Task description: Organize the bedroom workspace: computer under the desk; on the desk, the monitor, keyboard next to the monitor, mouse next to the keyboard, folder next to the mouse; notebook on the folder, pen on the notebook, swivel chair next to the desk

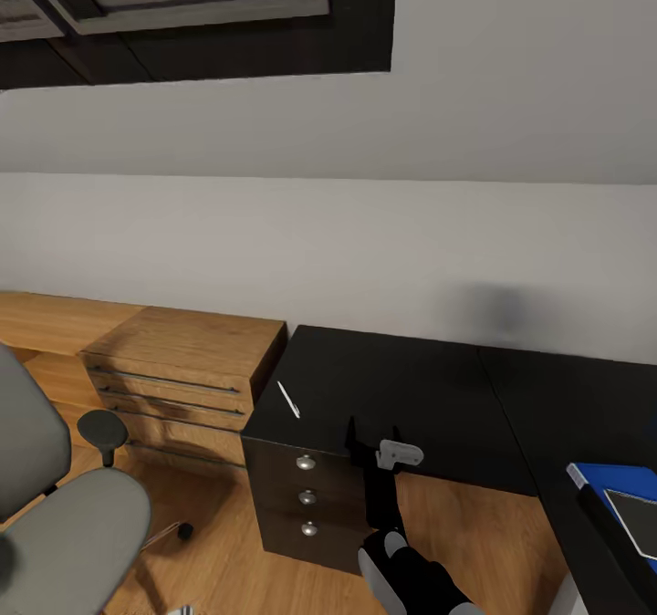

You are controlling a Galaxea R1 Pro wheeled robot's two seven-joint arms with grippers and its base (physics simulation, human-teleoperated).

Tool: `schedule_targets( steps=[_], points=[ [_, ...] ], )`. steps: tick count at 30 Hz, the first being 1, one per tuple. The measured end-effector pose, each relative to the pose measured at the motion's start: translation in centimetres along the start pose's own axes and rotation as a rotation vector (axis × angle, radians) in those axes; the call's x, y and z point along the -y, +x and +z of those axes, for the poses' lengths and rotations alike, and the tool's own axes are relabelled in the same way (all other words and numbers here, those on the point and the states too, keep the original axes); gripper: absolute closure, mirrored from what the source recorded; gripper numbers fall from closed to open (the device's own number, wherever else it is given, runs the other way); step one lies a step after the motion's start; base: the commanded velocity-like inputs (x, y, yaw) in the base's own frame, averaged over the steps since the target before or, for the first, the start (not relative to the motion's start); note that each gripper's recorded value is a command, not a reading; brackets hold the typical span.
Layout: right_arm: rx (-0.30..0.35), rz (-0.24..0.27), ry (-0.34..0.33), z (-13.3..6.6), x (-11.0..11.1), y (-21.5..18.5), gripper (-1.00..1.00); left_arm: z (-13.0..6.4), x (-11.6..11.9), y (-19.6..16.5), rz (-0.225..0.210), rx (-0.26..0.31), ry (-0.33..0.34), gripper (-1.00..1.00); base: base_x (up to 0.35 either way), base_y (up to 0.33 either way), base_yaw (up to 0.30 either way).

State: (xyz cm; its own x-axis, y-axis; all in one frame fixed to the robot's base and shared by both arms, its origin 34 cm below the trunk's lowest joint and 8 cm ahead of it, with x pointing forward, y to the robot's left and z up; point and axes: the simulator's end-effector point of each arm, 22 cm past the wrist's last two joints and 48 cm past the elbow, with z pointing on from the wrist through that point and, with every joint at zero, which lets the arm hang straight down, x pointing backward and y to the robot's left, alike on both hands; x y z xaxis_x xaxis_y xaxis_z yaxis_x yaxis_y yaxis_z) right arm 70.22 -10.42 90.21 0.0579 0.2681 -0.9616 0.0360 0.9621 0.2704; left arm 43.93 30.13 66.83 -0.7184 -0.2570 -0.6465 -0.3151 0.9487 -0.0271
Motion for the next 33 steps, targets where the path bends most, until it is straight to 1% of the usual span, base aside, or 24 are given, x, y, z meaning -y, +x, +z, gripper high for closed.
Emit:
schedule_targets(
  steps=[3, 7, 17, 24, 26, 27, 28, 30, 33],
  points=[
    [-0.011, -0.037, -0.016, -0.3, 0.0, 0.7, -1.0, 0.0, 0.0, 0.0, 0.001, 0.0, 0.001, -1.0, 0.002, 0.0, 0.28],
    [-0.009, -0.06, -0.022, -0.4, 0.0, 0.8, -1.0, 0.0, 0.1, 0.0, 0.0, 0.0, 0.002, -1.0, 0.001, 0.0, 0.281],
    [-0.018, -0.069, -0.02, -0.5, 0.1, 1.3, -1.0, 0.0, 0.2, 0.3, 0.003, -0.007, 0.002, -1.0, 0.0, 0.0, 0.231],
    [-0.021, -0.069, -0.019, -0.5, 0.2, 1.4, -1.0, 0.1, 0.6, 0.5, 0.01, -0.01, 0.009, -1.0, 0.0, 0.0, 0.061],
    [-0.02, -0.069, -0.019, -0.5, 0.2, 1.4, -1.0, 0.1, 0.8, 0.2, 0.012, 0.003, 0.012, -1.0, 0.0, 0.0, 0.003],
    [-0.018, -0.068, -0.019, -0.5, 0.2, 1.4, -1.0, 0.0, 1.8, -0.4, 0.026, 0.055, 0.033, -1.0, 0.0, 0.0, 0.0],
    [-0.018, -0.068, -0.019, -0.5, 0.2, 1.4, -1.0, 0.0, 2.1, -0.6, 0.029, 0.071, 0.038, -1.0, 0.0, 0.0, 0.0],
    [-0.018, -0.068, -0.02, -0.5, 0.1, 1.4, -1.0, 0.0, 2.2, -0.7, 0.031, 0.084, 0.041, -1.0, 0.021, 0.0, 0.0],
    [-0.019, -0.069, -0.02, -0.5, 0.1, 1.4, -1.0, 0.0, 2.3, -0.8, 0.031, 0.087, 0.042, -1.0, 0.164, 0.0, 0.0]
  ],
)
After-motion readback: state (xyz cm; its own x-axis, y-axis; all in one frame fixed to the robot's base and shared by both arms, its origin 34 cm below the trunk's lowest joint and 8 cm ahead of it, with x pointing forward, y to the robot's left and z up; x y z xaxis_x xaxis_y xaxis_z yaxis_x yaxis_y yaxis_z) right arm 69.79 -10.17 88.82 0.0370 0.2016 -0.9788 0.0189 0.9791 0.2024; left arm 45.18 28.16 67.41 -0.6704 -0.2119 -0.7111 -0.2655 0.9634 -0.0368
